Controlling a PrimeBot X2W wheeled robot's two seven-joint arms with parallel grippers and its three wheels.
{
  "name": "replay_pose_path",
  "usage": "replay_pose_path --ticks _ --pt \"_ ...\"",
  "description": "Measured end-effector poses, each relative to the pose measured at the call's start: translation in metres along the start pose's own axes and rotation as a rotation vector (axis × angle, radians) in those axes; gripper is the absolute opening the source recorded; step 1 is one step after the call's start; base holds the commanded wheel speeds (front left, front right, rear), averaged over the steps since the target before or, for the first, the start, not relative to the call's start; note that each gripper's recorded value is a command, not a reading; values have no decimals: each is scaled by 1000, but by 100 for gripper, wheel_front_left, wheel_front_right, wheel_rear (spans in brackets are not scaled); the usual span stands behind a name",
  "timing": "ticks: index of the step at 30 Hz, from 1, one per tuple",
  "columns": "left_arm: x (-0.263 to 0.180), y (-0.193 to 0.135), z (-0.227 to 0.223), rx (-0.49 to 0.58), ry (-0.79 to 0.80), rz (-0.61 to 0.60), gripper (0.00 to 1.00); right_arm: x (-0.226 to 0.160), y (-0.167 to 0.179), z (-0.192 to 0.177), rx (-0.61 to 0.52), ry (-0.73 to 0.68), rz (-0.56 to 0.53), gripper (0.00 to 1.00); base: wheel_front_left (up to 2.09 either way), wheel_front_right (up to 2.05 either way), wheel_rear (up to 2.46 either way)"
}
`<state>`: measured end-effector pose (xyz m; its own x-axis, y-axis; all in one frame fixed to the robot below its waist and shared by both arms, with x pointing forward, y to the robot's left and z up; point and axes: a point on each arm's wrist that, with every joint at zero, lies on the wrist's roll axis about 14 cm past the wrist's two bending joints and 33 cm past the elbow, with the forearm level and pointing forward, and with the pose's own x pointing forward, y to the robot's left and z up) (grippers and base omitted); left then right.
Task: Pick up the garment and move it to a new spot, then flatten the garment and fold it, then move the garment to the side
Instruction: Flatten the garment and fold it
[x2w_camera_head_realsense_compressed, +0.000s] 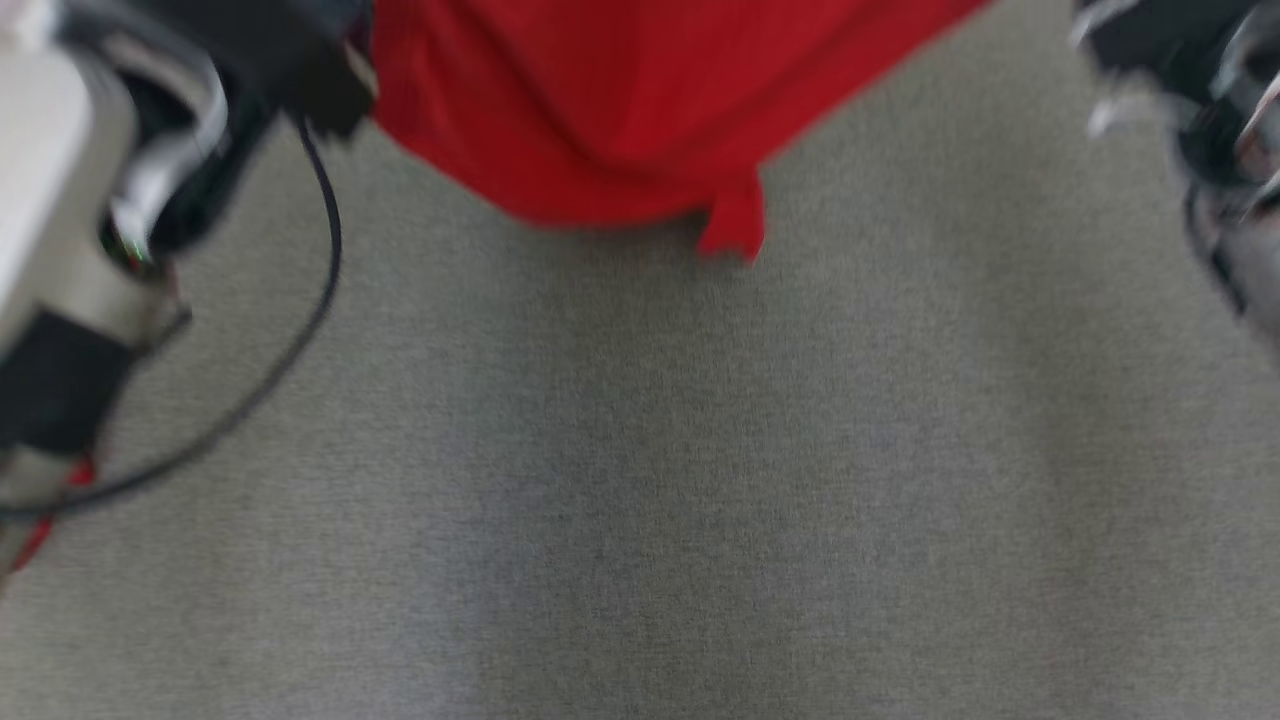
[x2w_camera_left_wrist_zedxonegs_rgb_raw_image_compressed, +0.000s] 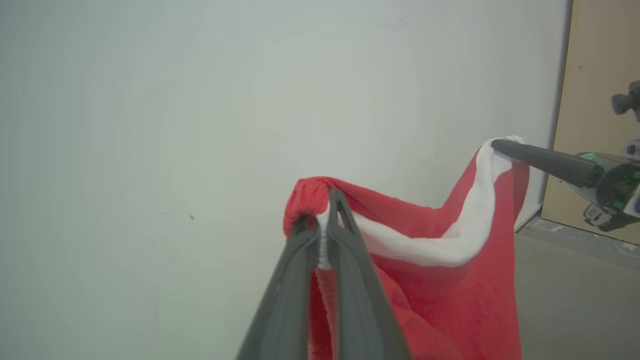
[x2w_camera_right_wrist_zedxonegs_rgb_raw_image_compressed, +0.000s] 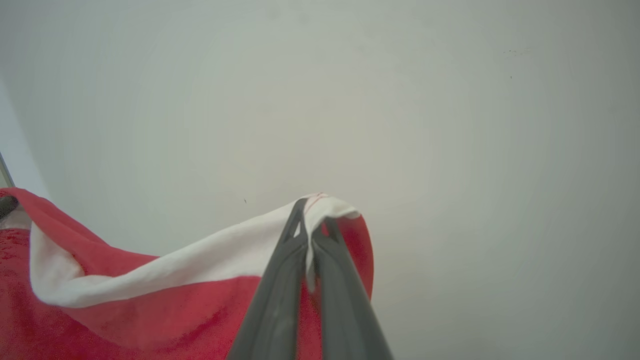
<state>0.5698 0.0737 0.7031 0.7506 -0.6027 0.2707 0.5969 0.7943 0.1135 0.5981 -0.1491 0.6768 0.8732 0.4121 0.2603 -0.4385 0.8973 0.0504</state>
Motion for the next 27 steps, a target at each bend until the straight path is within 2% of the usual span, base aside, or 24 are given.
replay_pose_path --ticks 5,9,15,21,27 --pt "50 24 9 4 -41 -5 0 46 -30 32 17 -92 -39 0 0 0 0" --pt "81 50 11 7 -81 26 0 74 -49 38 24 -119 -69 0 0 0 0" --pt "119 54 -10 45 -93 -1 0 96 -77 21 -25 -94 -117 0 0 0 0" --pt "138 63 -37 28 -72 0 0 105 -93 6 -71 -81 -142 0 0 0 0" --pt "147 60 -59 -35 -88 -16 0 104 -104 -15 -85 -51 -152 0 0 0 0"
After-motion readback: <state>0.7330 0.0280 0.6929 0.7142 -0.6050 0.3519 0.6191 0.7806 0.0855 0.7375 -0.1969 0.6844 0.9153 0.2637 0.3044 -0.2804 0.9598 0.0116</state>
